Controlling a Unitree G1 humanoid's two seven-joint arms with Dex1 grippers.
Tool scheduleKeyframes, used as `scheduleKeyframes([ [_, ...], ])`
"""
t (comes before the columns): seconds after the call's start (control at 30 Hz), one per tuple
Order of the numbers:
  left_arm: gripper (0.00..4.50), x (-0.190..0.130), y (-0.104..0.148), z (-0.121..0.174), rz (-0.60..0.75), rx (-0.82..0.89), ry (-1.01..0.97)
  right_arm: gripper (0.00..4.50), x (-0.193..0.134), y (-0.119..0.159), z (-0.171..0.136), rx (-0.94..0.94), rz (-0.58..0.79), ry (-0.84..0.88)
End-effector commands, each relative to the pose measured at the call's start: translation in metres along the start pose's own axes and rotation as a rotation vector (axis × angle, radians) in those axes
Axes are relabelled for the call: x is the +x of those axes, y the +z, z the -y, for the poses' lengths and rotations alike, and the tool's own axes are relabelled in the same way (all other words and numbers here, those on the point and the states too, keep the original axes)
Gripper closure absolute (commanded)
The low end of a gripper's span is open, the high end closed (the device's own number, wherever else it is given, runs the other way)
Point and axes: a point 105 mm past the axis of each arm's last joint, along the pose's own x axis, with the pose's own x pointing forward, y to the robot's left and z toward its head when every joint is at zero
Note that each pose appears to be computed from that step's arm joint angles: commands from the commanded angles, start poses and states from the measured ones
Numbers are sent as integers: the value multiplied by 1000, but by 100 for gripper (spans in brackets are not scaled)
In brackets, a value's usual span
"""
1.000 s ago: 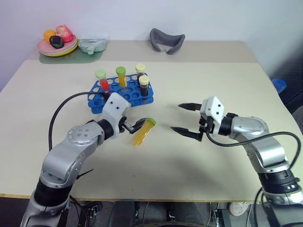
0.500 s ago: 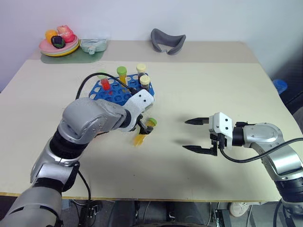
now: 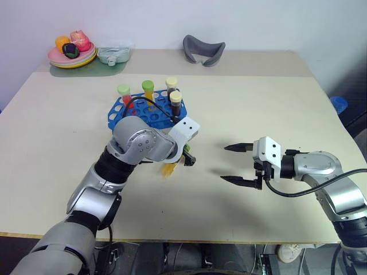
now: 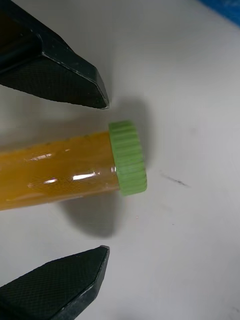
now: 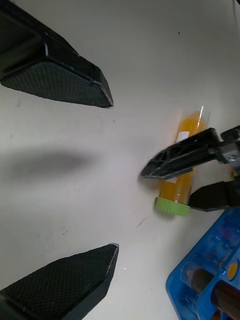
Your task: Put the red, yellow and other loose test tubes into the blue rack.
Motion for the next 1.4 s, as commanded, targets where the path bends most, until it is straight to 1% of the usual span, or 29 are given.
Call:
scheduleKeyframes([
  [0.03,0,0,0,-6,-13,-26,39,8,0,14,-1,-40,42,-7],
  [0.33,0,3,-1,-11,-29,-94,71,8,-2,18,-2,-43,41,-7],
  [0.43,0,1,0,-16,-49,-73,107,8,-3,18,-1,-45,40,-8],
  [0.47,0,1,0,-17,-47,-92,108,8,-3,18,-1,-47,40,-7],
  [0.67,0,3,-4,-16,-70,-155,92,8,-1,18,-2,-50,46,-6],
  [0.93,0,1,-7,-15,-92,-158,104,8,1,17,0,-52,52,-9],
  [1.03,83,0,-5,-16,-89,-170,110,0,2,17,-1,-52,54,-8],
  [1.07,130,-1,-5,-17,-88,-176,110,0,2,17,0,-54,55,-10],
  [1.3,130,-3,-4,-19,-88,-184,134,0,2,18,1,-56,55,-15],
  [1.4,206,-4,-3,-21,-81,-184,146,0,2,18,2,-58,55,-16],
])
